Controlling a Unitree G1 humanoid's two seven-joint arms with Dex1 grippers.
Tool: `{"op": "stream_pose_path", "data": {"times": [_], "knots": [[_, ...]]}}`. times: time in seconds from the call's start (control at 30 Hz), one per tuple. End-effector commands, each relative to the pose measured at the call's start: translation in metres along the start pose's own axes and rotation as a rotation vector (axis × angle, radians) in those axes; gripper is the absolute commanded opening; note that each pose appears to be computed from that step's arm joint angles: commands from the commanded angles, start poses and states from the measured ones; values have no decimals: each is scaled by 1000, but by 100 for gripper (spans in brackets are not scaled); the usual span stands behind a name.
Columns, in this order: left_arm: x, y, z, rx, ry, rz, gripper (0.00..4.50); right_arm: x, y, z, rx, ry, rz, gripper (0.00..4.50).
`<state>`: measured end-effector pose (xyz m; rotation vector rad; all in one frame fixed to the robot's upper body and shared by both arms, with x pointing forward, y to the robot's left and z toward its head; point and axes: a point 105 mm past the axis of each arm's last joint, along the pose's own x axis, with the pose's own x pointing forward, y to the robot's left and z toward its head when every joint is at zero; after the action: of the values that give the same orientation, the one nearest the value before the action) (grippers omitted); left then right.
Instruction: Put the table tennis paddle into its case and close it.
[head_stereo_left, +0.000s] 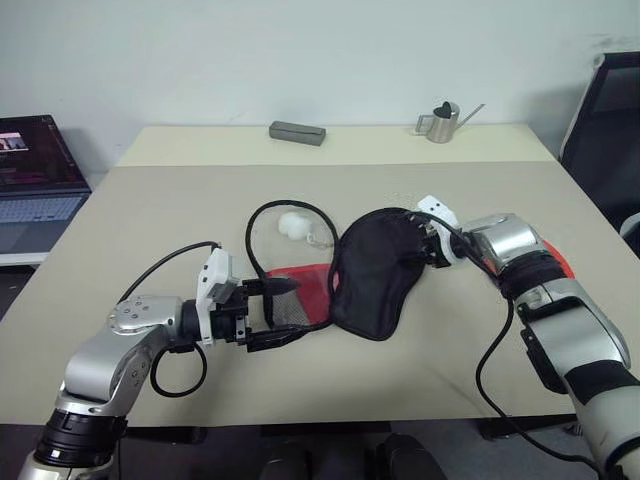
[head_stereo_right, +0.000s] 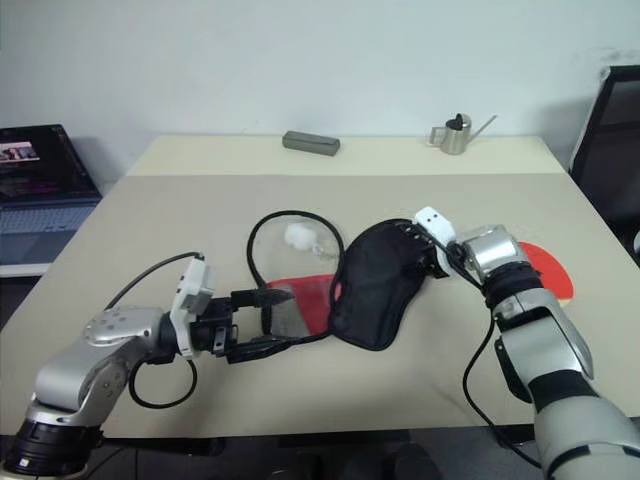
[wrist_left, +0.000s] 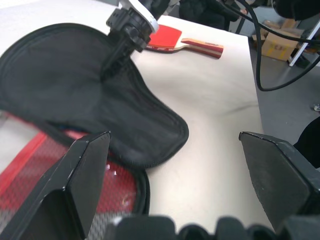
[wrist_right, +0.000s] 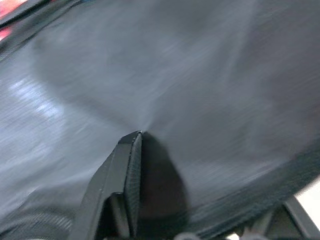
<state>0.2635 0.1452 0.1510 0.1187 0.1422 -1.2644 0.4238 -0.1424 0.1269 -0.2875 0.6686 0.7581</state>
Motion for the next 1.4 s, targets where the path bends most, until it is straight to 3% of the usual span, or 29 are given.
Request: {"op": "stream_pose_path", "data": {"times": [0.03, 0.27, 0.37, 0.53, 0.73, 1.2, 1.4], "knots": [[3, 1, 6, 31, -21, -6, 450, -26, -24, 19, 28, -92, -98, 226], [5, 5, 6, 29, -27, -13, 450, -50, -37, -20, 159, -64, -101, 226], [6, 7, 7, 28, -31, -15, 450, -54, -35, -20, 208, -107, -104, 282], [8, 7, 8, 27, -37, -31, 450, -67, -1, -21, 366, -140, 49, 444], [9, 6, 9, 29, -39, -45, 450, -74, 45, -32, 467, -145, 207, 444], [10, 7, 9, 28, -41, -50, 450, -44, 70, -52, 507, -205, 102, 444], [9, 8, 9, 29, -40, -44, 450, -37, 90, -43, 505, -233, 168, 444]]}}
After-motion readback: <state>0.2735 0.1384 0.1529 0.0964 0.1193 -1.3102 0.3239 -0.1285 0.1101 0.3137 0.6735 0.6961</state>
